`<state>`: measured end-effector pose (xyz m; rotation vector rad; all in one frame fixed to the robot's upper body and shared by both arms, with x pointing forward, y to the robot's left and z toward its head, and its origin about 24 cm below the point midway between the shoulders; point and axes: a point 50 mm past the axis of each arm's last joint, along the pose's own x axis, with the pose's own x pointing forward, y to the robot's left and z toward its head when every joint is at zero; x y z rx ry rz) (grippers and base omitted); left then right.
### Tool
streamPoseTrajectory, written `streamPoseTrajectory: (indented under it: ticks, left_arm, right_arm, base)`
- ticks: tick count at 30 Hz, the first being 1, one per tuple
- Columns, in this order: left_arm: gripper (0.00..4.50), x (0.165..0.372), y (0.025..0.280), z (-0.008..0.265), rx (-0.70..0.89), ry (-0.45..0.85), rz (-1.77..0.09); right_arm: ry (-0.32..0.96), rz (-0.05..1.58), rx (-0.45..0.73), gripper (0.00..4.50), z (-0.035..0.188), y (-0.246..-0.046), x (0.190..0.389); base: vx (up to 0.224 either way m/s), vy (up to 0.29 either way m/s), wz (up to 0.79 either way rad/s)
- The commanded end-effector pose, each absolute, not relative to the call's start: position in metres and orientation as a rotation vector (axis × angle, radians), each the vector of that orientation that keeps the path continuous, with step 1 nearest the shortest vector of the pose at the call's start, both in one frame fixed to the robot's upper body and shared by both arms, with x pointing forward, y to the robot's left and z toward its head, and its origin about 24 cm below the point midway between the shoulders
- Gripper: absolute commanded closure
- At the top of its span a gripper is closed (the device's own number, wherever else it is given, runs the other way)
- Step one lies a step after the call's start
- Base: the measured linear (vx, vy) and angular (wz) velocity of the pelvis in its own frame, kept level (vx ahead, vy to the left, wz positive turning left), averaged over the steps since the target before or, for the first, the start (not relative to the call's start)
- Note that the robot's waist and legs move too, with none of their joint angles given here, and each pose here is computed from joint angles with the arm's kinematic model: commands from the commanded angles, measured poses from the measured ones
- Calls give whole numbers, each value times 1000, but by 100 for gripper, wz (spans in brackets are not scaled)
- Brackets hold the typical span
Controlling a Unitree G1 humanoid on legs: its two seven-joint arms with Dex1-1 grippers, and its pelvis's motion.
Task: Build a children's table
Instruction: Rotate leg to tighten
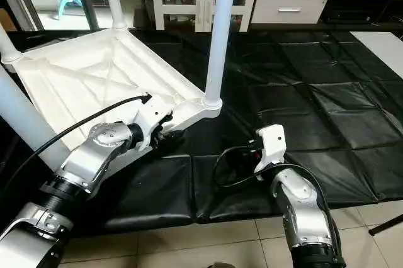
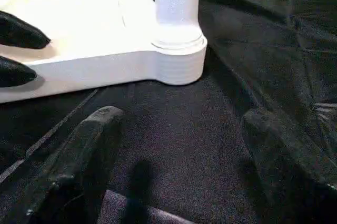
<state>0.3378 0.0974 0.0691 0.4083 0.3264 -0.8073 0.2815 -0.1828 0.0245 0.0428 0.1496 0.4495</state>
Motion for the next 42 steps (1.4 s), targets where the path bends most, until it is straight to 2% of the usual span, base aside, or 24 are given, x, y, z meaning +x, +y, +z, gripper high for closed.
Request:
streamPoseTrajectory:
  ticks: [1, 12, 18, 19, 21, 24, 25, 27, 28, 31, 37, 38, 39, 42]
  left_arm:
    - [116, 337, 97, 72, 427, 318, -815]
    - [6, 337, 97, 72, 427, 318, -815]
    - [6, 337, 97, 72, 427, 318, -815]
    - [21, 336, 97, 71, 432, 330, -819]
    - [40, 329, 104, 55, 530, 472, -834]
    - [58, 326, 108, 48, 570, 532, -834]
    - [81, 325, 108, 49, 587, 531, -836]
    - [89, 326, 108, 51, 604, 508, -831]
    - [95, 329, 104, 56, 610, 437, -832]
    - [95, 328, 99, 63, 527, 386, -842]
    - [95, 326, 93, 69, 518, 313, -874]
    - [95, 323, 87, 77, 463, 267, -908]
    - [95, 315, 76, 96, 341, 159, -995]
    - [95, 294, 68, 130, 198, -12, -1127]
  right_arm:
    - [136, 444, 34, 60, 30, -184, 284]
    - [136, 444, 34, 60, 30, -184, 284]
    - [136, 444, 34, 60, 30, -184, 284]
    - [138, 443, 33, 60, 31, -184, 284]
    - [170, 465, 12, 60, 25, -176, 284]
    - [183, 474, 3, 60, 23, -173, 284]
    - [182, 473, 1, 60, 24, -173, 285]
    - [176, 474, 0, 60, 24, -173, 285]
    - [164, 476, 6, 60, 26, -172, 285]
    - [149, 471, 16, 60, 28, -172, 286]
    - [148, 470, 7, 60, 29, -172, 287]
    - [141, 468, 9, 60, 30, -173, 287]
    - [124, 459, 14, 60, 33, -174, 289]
    - [106, 442, 19, 60, 36, -177, 290]
  base:
    - [0, 0, 0]
    - [0, 0, 0]
    - [0, 0, 0]
    - [0, 0, 0]
    - [0, 0, 0]
    - [0, 0, 0]
    - [0, 0, 0]
    - [0, 0, 0]
    - [0, 0, 0]
    - [0, 0, 0]
    - [0, 0, 0]
    - [0, 0, 0]
    - [0, 0, 0]
    - [0, 0, 0]
